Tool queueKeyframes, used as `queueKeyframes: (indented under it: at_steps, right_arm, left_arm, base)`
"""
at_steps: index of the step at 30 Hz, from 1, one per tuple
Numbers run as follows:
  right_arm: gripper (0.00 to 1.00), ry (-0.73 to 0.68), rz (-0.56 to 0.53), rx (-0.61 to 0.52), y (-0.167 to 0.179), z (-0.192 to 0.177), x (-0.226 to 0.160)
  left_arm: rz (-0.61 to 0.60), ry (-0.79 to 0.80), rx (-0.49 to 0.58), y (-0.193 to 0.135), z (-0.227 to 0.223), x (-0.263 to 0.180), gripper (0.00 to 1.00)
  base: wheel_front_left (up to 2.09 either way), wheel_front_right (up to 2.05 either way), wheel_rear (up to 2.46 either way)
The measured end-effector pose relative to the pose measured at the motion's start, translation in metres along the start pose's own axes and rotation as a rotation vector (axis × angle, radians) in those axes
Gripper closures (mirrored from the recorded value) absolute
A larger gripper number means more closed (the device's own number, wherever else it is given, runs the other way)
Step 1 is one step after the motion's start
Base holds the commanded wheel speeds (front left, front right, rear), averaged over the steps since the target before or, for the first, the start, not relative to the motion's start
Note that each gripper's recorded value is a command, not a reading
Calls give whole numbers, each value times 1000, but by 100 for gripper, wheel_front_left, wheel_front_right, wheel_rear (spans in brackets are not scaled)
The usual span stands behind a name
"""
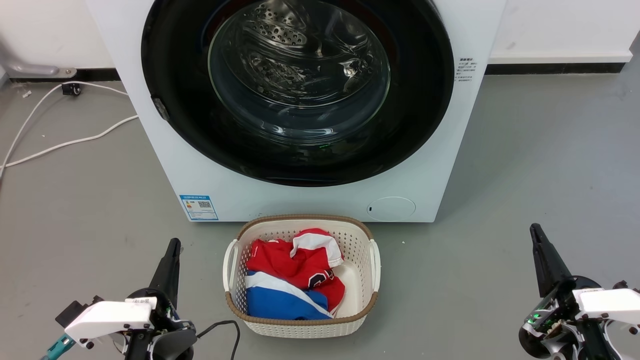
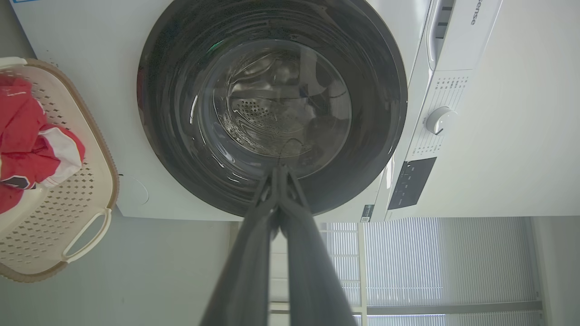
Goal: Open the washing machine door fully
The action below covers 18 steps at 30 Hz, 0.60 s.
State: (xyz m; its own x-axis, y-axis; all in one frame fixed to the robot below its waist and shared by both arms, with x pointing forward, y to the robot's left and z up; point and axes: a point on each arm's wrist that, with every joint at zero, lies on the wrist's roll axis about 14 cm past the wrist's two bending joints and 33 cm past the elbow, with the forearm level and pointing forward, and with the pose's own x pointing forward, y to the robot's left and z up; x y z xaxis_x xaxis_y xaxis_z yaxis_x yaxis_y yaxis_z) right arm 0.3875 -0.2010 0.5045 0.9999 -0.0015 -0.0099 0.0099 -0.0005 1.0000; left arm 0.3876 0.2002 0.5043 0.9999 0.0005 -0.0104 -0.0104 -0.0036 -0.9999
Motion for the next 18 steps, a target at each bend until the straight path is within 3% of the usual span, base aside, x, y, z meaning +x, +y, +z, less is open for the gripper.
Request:
queueKeyframes:
  at_steps: [18]
  right_arm:
    - [100,1,0,-1,0,0,0]
  left_arm:
    - [1,1,4,0,0,0,100]
  base:
    - [0,0,0]
